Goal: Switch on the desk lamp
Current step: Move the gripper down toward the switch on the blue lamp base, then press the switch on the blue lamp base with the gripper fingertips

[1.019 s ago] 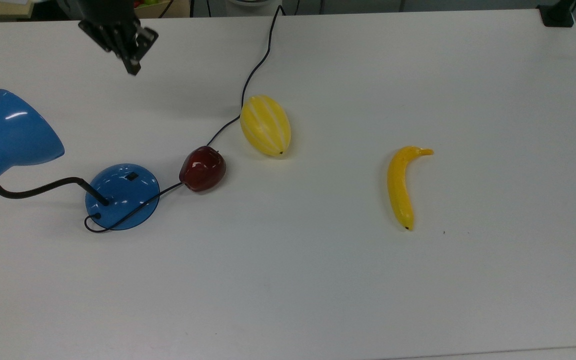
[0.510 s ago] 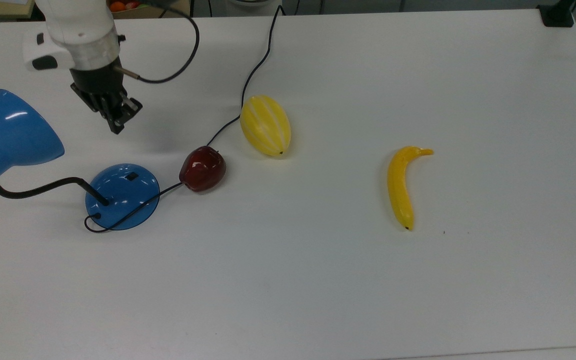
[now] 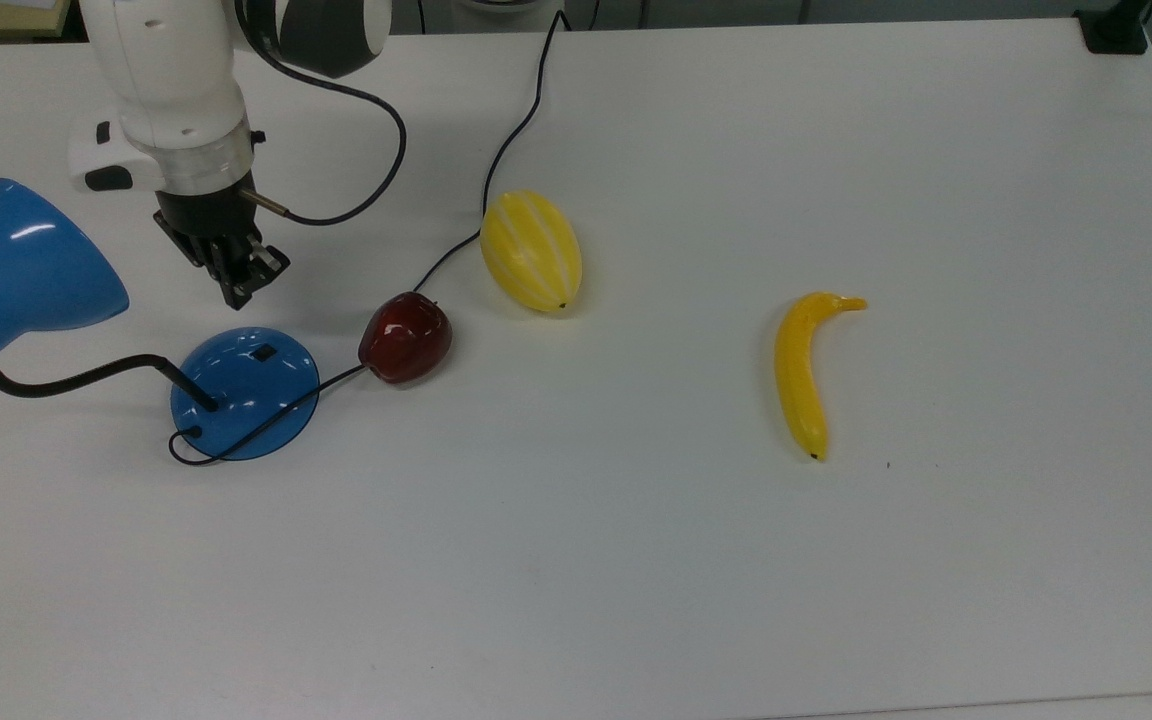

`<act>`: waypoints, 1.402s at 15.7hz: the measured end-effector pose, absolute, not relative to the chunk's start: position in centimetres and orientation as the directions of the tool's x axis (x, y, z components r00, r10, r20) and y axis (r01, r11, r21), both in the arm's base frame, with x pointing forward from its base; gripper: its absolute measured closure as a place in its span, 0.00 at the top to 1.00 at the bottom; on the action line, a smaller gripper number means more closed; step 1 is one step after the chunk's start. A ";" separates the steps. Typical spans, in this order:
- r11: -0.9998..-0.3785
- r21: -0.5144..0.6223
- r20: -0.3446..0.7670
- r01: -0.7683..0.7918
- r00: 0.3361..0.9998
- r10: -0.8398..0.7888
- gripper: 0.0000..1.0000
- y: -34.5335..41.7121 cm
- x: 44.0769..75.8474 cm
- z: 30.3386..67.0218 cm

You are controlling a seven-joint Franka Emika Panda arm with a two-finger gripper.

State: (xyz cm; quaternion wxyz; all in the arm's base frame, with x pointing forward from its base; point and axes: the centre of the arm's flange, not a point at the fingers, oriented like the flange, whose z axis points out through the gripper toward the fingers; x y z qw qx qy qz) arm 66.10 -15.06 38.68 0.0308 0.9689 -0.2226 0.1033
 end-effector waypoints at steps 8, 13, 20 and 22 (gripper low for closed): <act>-0.884 -0.011 0.266 -0.468 0.851 -0.453 0.01 -14.7 67.2 37.0; -0.876 0.003 0.278 -0.482 0.842 -0.463 0.01 -13.2 67.8 35.6; -0.876 0.004 0.267 -0.483 0.845 -0.464 0.01 -13.0 67.9 34.7; -0.876 0.004 0.265 -0.483 0.845 -0.465 0.01 -13.1 68.0 34.4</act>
